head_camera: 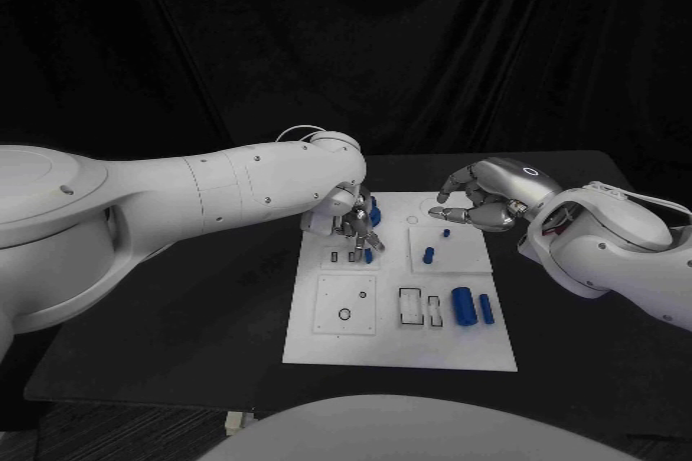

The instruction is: Assemble the parts on the task board

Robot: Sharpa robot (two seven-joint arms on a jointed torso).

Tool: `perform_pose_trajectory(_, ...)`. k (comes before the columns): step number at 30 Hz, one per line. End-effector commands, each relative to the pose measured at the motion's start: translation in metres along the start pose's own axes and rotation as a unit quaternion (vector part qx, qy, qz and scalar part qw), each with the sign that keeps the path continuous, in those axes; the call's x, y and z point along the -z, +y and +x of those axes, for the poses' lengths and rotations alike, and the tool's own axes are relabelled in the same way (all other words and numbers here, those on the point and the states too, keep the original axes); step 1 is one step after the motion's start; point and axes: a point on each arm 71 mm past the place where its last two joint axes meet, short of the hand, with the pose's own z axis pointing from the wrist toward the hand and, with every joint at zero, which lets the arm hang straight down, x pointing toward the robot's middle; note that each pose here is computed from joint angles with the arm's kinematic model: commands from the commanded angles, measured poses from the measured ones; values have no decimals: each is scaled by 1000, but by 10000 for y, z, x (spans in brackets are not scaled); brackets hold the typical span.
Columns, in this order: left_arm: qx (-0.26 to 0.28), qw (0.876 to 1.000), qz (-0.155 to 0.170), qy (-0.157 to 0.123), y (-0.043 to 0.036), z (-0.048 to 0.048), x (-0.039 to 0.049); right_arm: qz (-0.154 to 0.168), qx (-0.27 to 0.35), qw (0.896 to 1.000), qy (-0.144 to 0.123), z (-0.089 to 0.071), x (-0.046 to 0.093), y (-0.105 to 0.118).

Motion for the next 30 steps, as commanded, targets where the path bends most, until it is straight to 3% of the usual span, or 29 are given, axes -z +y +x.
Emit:
perform_pose_trajectory(1,-3,1000,12,9,-32,23,-9,10,1,1000,5,16,2,-15)
perform_pose_trajectory(30,-9,1000,9,20,-48,68,-41,13,1,1000,11,35,-6,-20)
